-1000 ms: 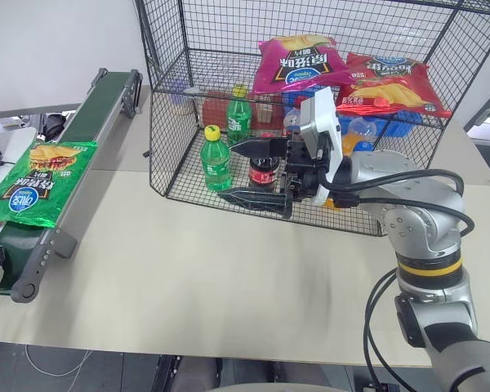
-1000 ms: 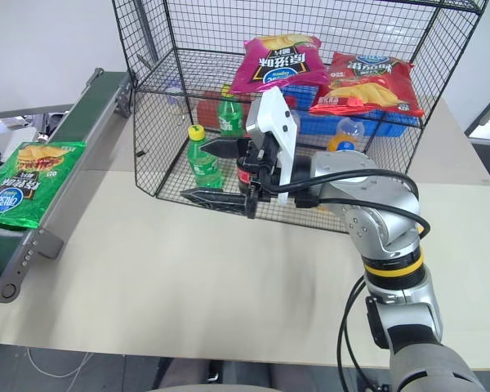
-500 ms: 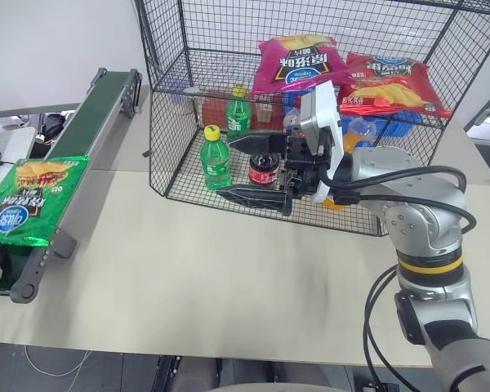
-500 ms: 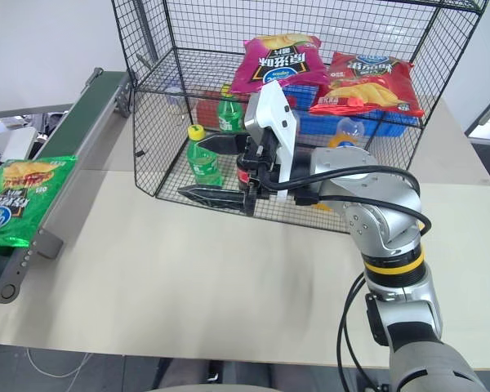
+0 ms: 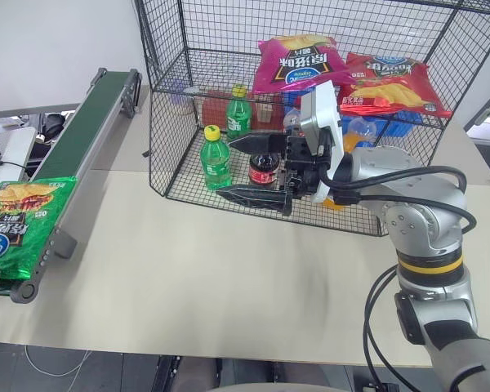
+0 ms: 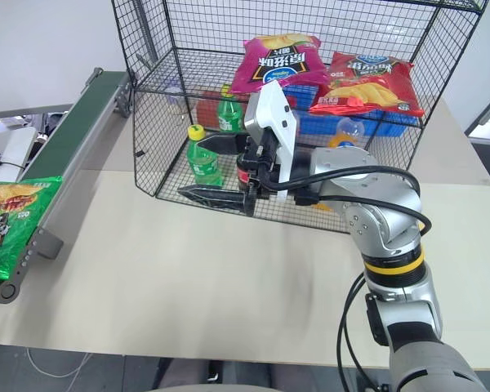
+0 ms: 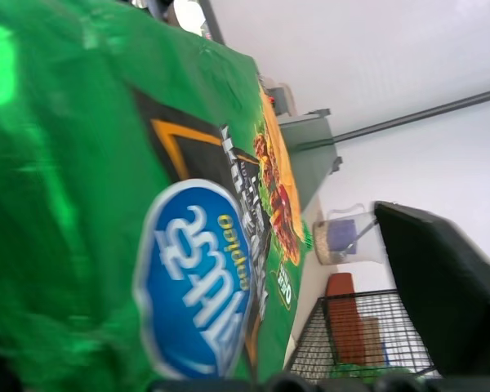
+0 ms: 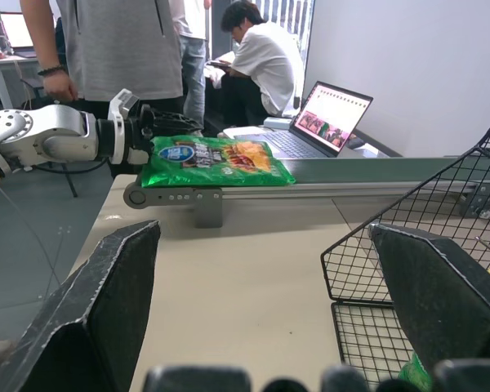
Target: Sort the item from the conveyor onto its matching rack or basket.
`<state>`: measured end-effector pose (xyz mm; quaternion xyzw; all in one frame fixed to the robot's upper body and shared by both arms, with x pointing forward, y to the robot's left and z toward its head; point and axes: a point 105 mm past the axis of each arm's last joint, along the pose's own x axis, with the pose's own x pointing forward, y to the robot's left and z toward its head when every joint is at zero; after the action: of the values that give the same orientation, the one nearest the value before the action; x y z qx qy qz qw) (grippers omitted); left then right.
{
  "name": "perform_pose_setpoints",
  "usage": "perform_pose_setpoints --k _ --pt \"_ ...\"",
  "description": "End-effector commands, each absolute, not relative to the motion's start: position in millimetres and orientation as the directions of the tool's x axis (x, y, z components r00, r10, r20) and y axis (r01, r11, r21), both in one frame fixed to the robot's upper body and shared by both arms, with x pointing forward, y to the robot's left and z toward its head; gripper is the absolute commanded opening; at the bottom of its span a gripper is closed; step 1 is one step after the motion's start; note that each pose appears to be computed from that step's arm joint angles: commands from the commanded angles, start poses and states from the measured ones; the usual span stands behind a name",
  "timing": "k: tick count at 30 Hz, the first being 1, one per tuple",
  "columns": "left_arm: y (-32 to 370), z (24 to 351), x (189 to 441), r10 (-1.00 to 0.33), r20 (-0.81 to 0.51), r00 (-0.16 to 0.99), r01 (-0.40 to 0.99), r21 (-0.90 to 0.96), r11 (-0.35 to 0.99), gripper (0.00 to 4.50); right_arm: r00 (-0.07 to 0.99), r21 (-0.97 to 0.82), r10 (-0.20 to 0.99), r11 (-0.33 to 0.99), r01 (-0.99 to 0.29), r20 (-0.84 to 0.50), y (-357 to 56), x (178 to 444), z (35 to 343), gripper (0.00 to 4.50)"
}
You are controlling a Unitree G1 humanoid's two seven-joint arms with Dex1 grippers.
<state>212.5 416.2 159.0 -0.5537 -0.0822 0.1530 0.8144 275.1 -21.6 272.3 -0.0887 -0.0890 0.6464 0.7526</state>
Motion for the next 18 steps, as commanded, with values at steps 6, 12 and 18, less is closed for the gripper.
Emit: perform_pose_setpoints --k 6,12,18 --pt "412 191 216 0.317 0.073 0.946 -0.069 -0.908 0.413 0.03 0.156 -0.297 0.986 0.169 -0.94 0.065 -24 271 285 4.5" --pt "372 229 228 0.149 0.164 0.975 0.063 -0.85 0.523 0.03 0.182 -0.297 0.98 0.198 -0.934 0.08 -27 274 286 4.5" --pt "303 270 237 -0.183 0.268 0.946 0.322 -0.708 0.629 0.03 0.199 -0.299 0.974 0.223 -0.928 0.109 -34 277 296 4.5"
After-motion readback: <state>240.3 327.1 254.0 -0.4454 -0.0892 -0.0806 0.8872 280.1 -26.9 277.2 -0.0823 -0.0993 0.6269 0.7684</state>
